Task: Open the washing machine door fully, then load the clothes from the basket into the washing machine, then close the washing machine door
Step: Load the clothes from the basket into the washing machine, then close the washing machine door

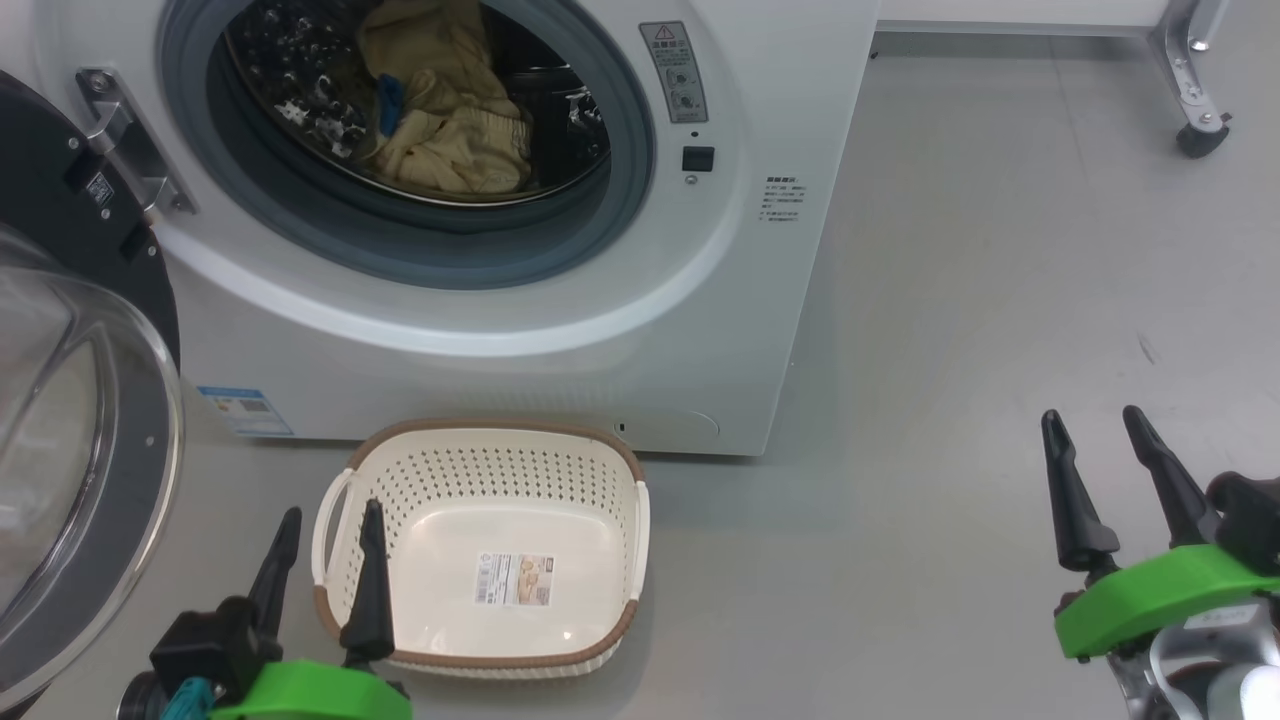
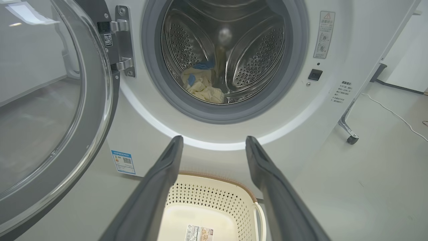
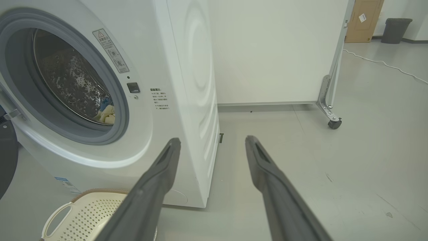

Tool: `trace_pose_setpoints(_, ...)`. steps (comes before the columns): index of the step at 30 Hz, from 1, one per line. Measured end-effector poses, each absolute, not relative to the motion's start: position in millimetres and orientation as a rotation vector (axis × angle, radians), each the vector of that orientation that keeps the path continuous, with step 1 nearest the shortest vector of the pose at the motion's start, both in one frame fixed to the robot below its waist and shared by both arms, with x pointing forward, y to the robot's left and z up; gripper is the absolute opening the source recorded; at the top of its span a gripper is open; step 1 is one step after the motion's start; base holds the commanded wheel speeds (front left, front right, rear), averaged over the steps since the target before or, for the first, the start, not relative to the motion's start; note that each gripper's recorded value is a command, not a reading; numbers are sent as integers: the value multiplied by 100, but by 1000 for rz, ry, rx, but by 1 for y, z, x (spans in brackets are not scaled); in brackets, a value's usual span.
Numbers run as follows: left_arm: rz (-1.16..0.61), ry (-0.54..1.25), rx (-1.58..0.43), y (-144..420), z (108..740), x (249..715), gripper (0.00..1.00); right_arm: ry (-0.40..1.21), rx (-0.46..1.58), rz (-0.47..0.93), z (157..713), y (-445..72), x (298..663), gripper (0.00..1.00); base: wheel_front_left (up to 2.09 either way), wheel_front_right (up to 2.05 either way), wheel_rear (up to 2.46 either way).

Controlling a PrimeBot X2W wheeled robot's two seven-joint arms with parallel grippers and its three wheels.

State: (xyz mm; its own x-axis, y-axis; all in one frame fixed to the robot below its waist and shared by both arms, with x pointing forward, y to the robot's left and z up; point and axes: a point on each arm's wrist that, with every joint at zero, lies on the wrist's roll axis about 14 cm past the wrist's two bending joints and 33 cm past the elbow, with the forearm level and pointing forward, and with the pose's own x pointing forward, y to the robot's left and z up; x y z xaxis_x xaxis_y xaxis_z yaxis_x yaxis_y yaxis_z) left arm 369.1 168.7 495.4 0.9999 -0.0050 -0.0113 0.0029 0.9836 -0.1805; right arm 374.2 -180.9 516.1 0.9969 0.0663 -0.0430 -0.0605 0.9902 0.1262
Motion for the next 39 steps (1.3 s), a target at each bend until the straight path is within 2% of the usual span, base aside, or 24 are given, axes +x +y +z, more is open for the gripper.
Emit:
trace_pose_setpoints(27,-23,9,-162,164,496,369,100,35,130,59,521,-183,373,100,-1,1,0)
trace_pose_setpoints(39,-22,-2,-151,165,499,368,100,35,132,62,522,-182,374,100,-104,104,0)
